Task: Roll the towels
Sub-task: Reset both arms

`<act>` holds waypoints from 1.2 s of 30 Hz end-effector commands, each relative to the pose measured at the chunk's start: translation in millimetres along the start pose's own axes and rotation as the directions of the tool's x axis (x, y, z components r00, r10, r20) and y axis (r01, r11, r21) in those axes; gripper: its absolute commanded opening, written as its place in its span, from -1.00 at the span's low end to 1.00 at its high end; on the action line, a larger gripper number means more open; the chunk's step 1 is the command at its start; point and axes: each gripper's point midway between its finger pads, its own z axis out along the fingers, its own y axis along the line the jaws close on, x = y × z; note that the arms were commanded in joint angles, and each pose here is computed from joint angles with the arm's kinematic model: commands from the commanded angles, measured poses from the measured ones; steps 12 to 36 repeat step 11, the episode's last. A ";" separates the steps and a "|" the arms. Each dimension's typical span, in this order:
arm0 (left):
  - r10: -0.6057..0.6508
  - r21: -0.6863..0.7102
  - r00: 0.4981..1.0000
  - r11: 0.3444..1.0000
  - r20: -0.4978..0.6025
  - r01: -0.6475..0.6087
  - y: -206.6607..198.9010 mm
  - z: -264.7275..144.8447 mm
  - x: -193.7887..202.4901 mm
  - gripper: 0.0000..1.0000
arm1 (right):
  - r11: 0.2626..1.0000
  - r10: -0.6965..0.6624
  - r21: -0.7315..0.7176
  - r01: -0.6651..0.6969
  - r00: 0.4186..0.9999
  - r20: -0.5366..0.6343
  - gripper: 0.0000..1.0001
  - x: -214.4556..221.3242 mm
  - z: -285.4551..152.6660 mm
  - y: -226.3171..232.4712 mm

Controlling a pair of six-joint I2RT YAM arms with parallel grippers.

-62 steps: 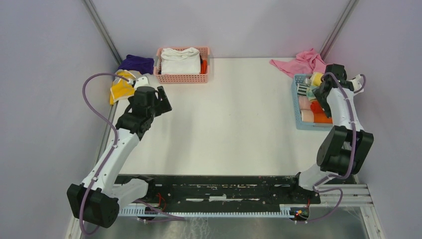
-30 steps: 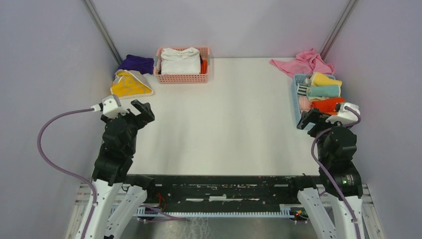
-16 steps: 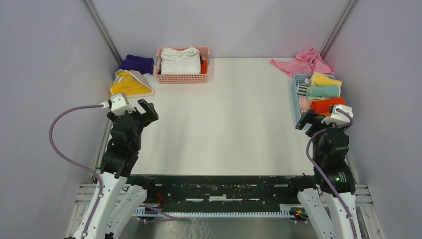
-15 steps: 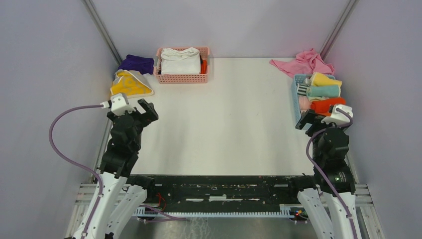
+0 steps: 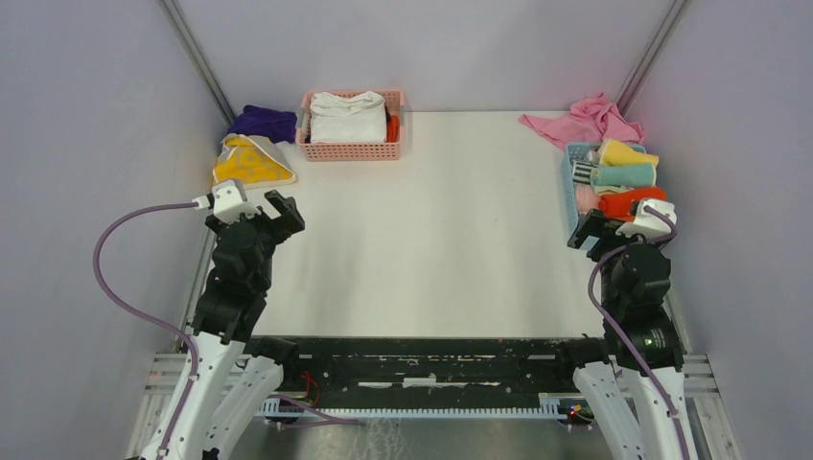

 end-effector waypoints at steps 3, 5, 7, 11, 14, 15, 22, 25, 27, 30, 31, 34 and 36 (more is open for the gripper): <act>0.001 -0.001 0.999 1.000 0.048 -0.001 -0.8 0.7 -12.5 0.99 | 0.999 0.006 -0.036 -0.005 0.999 0.041 1.00 -9.8 2.9 8.5; -0.004 -0.007 0.999 1.000 0.054 0.005 0.4 0.8 -13.7 0.99 | 0.999 0.005 -0.043 -0.003 0.999 0.042 1.00 -9.8 2.6 9.8; -0.013 -0.025 0.998 1.000 0.056 0.014 2.9 2.0 -13.9 0.98 | 0.999 0.004 -0.045 -0.002 0.999 0.046 1.00 -10.6 1.8 9.8; -0.009 -0.020 0.999 1.000 0.046 0.010 1.0 4.3 -11.7 0.99 | 0.999 0.006 -0.048 -0.003 0.999 0.050 1.00 -11.5 1.1 10.2; -0.009 -0.020 0.999 1.000 0.046 0.010 1.0 4.3 -11.7 0.99 | 0.999 0.006 -0.048 -0.003 0.999 0.050 1.00 -11.5 1.1 10.2; -0.009 -0.020 0.999 1.000 0.046 0.010 1.0 4.3 -11.7 0.99 | 0.999 0.006 -0.048 -0.003 0.999 0.050 1.00 -11.5 1.1 10.2; -0.009 -0.020 0.999 1.000 0.046 0.010 1.0 4.3 -11.7 0.99 | 0.999 0.006 -0.048 -0.003 0.999 0.050 1.00 -11.5 1.1 10.2; -0.009 -0.020 0.999 1.000 0.046 0.010 1.0 4.3 -11.7 0.99 | 0.999 0.006 -0.048 -0.003 0.999 0.050 1.00 -11.5 1.1 10.2; -0.009 -0.020 0.999 1.000 0.046 0.010 1.0 4.3 -11.7 0.99 | 0.999 0.006 -0.048 -0.003 0.999 0.050 1.00 -11.5 1.1 10.2; -0.009 -0.020 0.999 1.000 0.046 0.010 1.0 4.3 -11.7 0.99 | 0.999 0.006 -0.048 -0.003 0.999 0.050 1.00 -11.5 1.1 10.2; -0.009 -0.020 0.999 1.000 0.046 0.010 1.0 4.3 -11.7 0.99 | 0.999 0.006 -0.048 -0.003 0.999 0.050 1.00 -11.5 1.1 10.2; -0.009 -0.020 0.999 1.000 0.046 0.010 1.0 4.3 -11.7 0.99 | 0.999 0.006 -0.048 -0.003 0.999 0.050 1.00 -11.5 1.1 10.2; -0.009 -0.020 0.999 1.000 0.046 0.010 1.0 4.3 -11.7 0.99 | 0.999 0.006 -0.048 -0.003 0.999 0.050 1.00 -11.5 1.1 10.2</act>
